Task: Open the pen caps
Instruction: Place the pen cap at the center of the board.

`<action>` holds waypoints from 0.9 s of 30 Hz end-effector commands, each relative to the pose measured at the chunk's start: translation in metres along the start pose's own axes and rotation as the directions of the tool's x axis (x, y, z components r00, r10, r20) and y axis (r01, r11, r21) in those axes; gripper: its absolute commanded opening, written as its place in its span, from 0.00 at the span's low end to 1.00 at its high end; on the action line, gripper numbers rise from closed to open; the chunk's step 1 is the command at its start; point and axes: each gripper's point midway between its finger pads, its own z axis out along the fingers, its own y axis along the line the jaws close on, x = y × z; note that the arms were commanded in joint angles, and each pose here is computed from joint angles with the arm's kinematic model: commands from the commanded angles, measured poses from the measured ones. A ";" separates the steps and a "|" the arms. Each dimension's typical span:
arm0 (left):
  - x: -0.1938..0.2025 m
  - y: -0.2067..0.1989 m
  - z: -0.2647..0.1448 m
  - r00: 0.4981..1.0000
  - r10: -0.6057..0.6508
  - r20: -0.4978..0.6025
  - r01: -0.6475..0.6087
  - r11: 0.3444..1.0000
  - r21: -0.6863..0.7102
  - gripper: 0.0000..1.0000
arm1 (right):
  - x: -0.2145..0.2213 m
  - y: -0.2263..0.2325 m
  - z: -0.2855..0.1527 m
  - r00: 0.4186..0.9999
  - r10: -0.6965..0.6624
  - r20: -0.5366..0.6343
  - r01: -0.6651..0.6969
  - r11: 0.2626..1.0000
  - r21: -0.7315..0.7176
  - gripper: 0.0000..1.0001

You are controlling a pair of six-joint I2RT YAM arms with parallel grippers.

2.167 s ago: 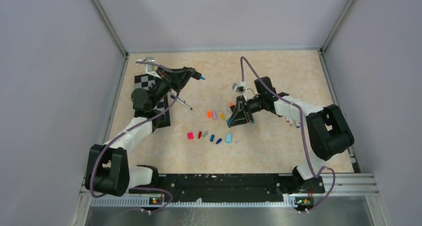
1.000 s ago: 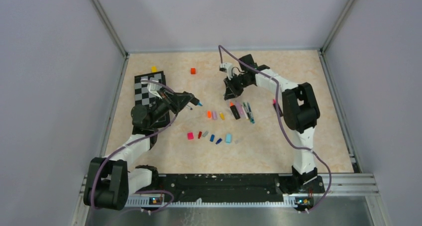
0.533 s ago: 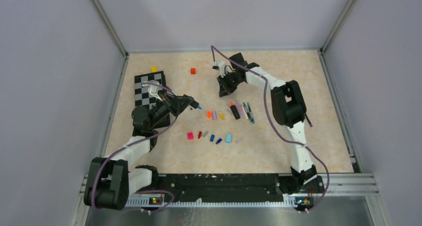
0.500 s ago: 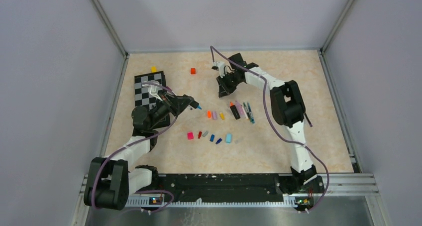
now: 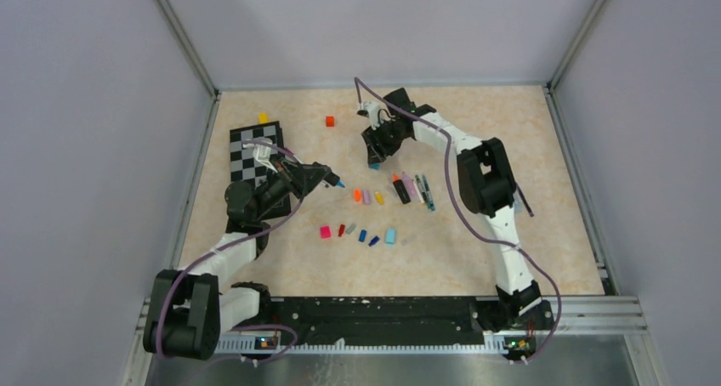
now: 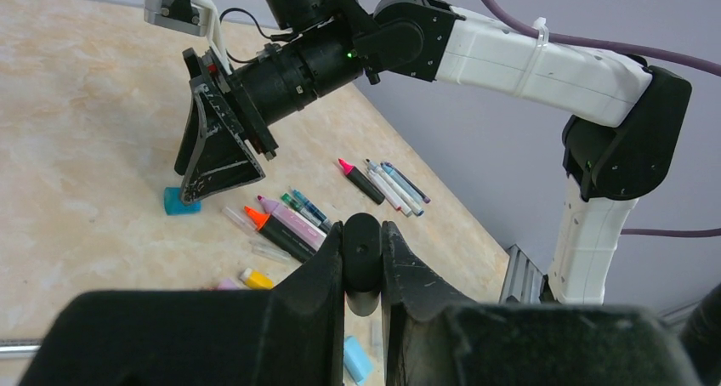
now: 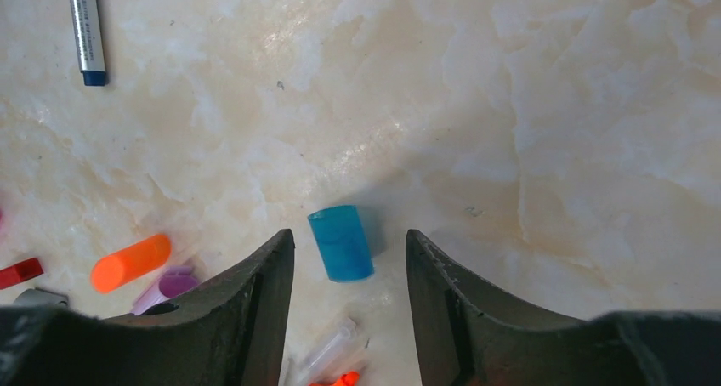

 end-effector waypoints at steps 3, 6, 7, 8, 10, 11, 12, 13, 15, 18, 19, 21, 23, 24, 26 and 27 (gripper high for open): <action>-0.012 -0.017 -0.002 0.998 0.052 0.025 -0.053 0.998 0.045 0.00 | -0.043 0.006 -0.035 0.994 -0.070 0.087 0.065 0.996 0.057 0.51; -0.013 -0.021 -0.003 0.998 0.052 0.022 -0.053 0.997 0.055 0.00 | -0.054 0.016 -0.056 0.987 -0.112 0.115 0.106 0.993 0.057 0.51; -0.012 -0.022 -0.004 0.999 0.050 0.020 -0.051 0.997 0.057 0.00 | -0.056 0.022 -0.064 0.983 -0.133 0.123 0.129 0.991 0.045 0.51; -0.012 -0.022 -0.004 0.999 0.048 0.018 -0.049 0.997 0.059 0.00 | -0.059 0.029 -0.073 0.978 -0.161 0.135 0.159 0.987 0.028 0.51; -0.010 -0.025 -0.005 0.999 0.044 0.006 -0.045 0.996 0.071 0.00 | -0.063 0.046 -0.093 0.964 -0.211 0.162 0.215 0.977 -0.009 0.52; -0.009 -0.026 -0.005 0.999 0.042 -0.003 -0.042 0.996 0.078 0.00 | -0.064 0.055 -0.102 0.955 -0.236 0.179 0.245 0.969 -0.029 0.52; -0.008 -0.027 -0.005 0.999 0.039 -0.012 -0.037 0.996 0.086 0.00 | -0.063 0.063 -0.110 0.948 -0.253 0.191 0.266 0.963 -0.047 0.52; -0.007 -0.029 -0.005 0.999 0.036 -0.022 -0.034 0.995 0.094 0.00 | -0.062 0.070 -0.118 0.940 -0.271 0.206 0.288 0.956 -0.059 0.52; -0.005 -0.030 -0.004 0.999 0.026 -0.038 -0.022 0.994 0.105 0.00 | -0.057 0.084 -0.131 0.926 -0.301 0.229 0.327 0.941 -0.084 0.52; -0.002 -0.031 -0.004 0.998 0.014 -0.053 -0.008 0.994 0.113 0.00 | -0.044 0.104 -0.146 0.907 -0.331 0.259 0.372 0.920 -0.125 0.52; -0.001 -0.031 -0.004 0.998 0.010 -0.058 -0.003 0.993 0.114 0.00 | -0.034 0.111 -0.147 0.907 -0.329 0.261 0.376 0.914 -0.154 0.53; 0.002 -0.031 -0.003 0.998 0.002 -0.068 0.007 0.993 0.118 0.00 | -0.022 0.122 -0.152 0.901 -0.332 0.279 0.390 0.902 -0.186 0.53; 0.006 -0.032 -0.002 0.996 -0.008 -0.084 0.018 0.992 0.127 0.00 | -0.010 0.133 -0.157 0.895 -0.333 0.298 0.402 0.891 -0.211 0.54; 0.008 -0.033 -0.001 0.996 -0.011 -0.091 0.023 0.991 0.132 0.00 | -0.005 0.138 -0.159 0.890 -0.335 0.308 0.410 0.885 -0.223 0.55; 0.012 -0.035 0.002 0.994 -0.018 -0.105 0.033 0.990 0.139 0.00 | 0.004 0.146 -0.164 0.883 -0.334 0.330 0.421 0.875 -0.238 0.58; 0.015 -0.036 0.003 0.994 -0.022 -0.111 0.038 0.989 0.144 0.00 | 0.008 0.150 -0.166 0.880 -0.333 0.337 0.424 0.871 -0.248 0.59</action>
